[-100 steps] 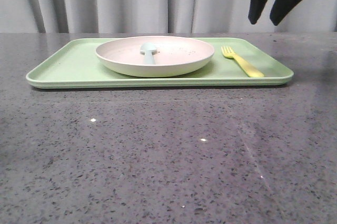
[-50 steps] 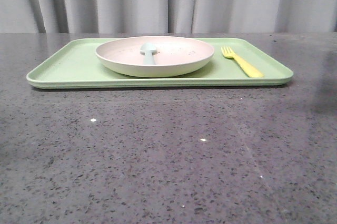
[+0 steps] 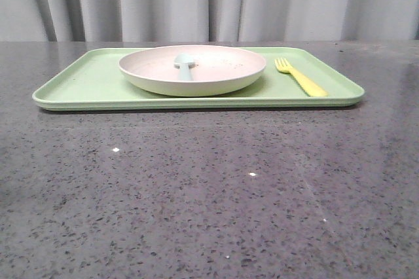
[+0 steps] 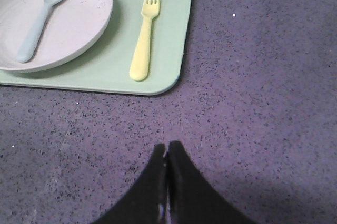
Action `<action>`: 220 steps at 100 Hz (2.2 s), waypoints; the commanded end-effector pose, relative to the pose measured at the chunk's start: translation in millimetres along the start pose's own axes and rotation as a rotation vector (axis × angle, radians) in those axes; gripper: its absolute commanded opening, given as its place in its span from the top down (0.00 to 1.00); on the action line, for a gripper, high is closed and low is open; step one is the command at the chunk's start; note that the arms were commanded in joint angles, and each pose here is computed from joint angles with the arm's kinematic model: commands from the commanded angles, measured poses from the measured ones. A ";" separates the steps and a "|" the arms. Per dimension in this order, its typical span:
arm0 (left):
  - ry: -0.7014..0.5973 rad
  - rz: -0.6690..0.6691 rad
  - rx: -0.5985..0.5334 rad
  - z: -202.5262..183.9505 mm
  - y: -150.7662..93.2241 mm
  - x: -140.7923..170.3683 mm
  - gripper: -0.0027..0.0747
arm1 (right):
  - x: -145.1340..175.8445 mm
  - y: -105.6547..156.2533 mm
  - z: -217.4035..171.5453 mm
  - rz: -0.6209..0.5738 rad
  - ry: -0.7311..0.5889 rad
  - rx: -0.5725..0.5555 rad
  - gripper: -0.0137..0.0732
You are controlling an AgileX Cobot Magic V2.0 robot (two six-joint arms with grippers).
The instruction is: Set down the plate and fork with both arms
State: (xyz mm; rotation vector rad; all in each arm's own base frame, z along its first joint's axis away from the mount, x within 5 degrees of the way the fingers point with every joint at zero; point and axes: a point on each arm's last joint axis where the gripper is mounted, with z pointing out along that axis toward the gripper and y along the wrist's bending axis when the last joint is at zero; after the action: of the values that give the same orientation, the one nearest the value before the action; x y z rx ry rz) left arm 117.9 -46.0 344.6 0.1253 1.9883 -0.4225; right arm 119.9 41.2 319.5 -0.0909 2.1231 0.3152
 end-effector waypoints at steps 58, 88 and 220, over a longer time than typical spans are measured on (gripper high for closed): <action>-0.240 0.048 0.055 -40.1 3.3 20.0 0.99 | 39.1 -12.6 -45.9 -0.016 -0.342 -0.083 0.92; -0.240 0.048 0.055 -40.1 3.3 20.0 0.99 | 39.2 -12.6 -45.8 -0.016 -0.341 -0.082 0.92; -0.592 0.182 -0.284 -37.5 42.7 84.9 0.99 | 39.2 -12.6 -45.8 -0.016 -0.341 -0.082 0.92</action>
State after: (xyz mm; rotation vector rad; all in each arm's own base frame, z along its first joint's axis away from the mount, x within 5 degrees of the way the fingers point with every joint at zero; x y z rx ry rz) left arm 62.6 -4.2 265.3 0.0063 1.5652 -0.0984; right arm 62.0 18.9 292.4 -0.0843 1.8755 0.3734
